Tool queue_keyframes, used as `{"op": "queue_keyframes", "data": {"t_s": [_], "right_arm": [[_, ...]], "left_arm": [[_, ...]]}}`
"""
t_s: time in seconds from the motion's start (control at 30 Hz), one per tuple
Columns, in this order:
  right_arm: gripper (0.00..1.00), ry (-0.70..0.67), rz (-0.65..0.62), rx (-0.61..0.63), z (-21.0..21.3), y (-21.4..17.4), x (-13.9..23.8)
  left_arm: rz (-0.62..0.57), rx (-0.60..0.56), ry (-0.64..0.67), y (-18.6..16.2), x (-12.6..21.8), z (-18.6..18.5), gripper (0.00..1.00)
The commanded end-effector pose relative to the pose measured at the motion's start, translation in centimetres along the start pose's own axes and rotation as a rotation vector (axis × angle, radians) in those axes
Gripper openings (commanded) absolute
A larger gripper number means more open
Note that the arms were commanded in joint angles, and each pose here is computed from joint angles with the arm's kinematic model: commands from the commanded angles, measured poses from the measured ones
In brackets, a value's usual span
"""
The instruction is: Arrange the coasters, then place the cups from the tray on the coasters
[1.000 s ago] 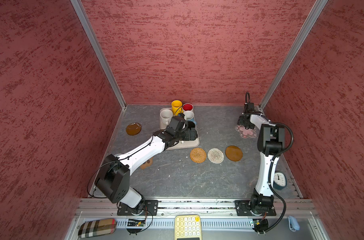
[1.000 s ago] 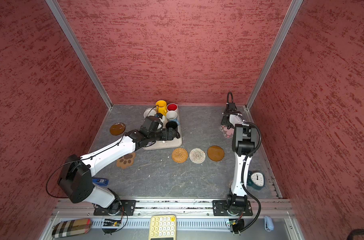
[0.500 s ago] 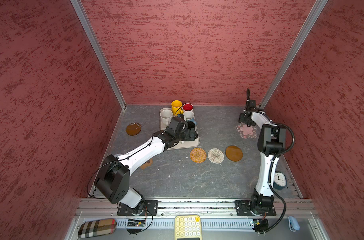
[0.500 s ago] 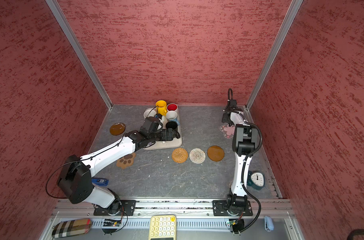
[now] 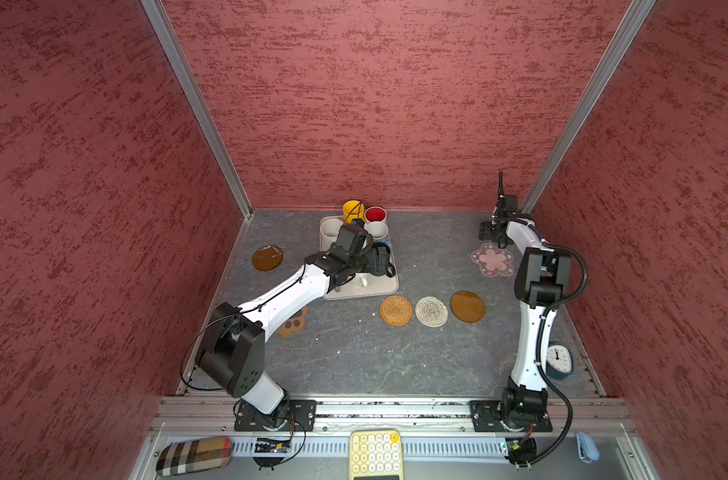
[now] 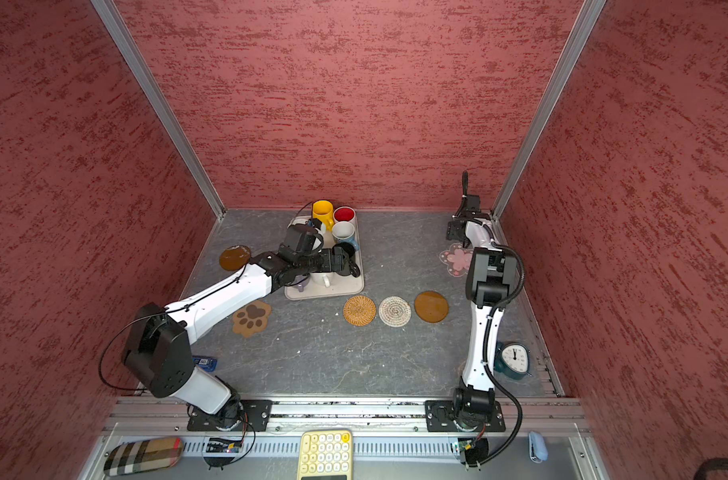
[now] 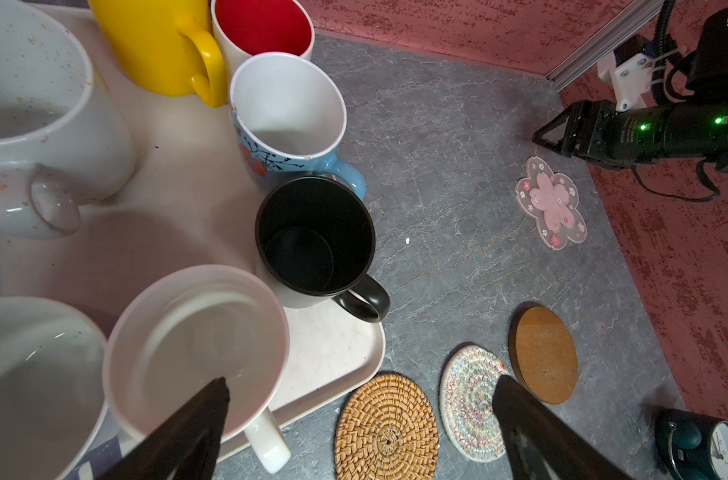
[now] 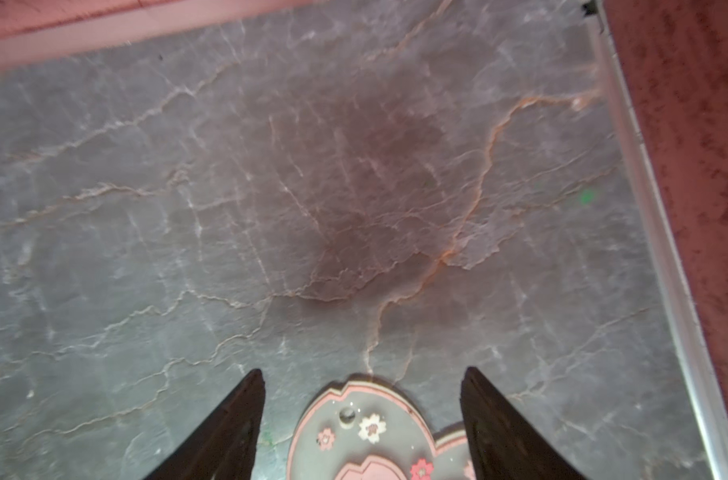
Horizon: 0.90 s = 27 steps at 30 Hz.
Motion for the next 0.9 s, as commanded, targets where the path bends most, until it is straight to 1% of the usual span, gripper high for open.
{"op": "queue_keyframes", "data": {"t_s": [0.0, 0.13, 0.37, 0.87], "right_arm": [[0.75, 0.034, 0.018, 0.029, 0.2, -0.2, -0.8], [0.75, 0.036, 0.043, 0.026, 0.3, -0.9, -1.6], [0.76, -0.003, 0.072, 0.027, 0.1, -2.1, -1.9], [0.76, -0.042, 0.077, 0.072, -0.1, -5.0, -0.3]], "left_arm": [[0.012, -0.016, 0.000, 0.4, -0.2, 0.0, 0.99], [0.014, -0.014, -0.003, 0.4, -0.3, 0.0, 1.00], [0.017, -0.002, -0.007, 0.1, -0.4, 0.2, 1.00], [-0.002, 0.027, -0.042, -1.3, 0.7, 0.4, 0.99]]}}
Point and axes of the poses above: each gripper's point midway between its finger pads, its own x axis back along the fingers, its own z axis along the line the jaws close on, y = z × x, the point moved 7 cm from there along x, back along the fingers, and after that the axes turned 9 degrees about x, right-handed, at the moved point
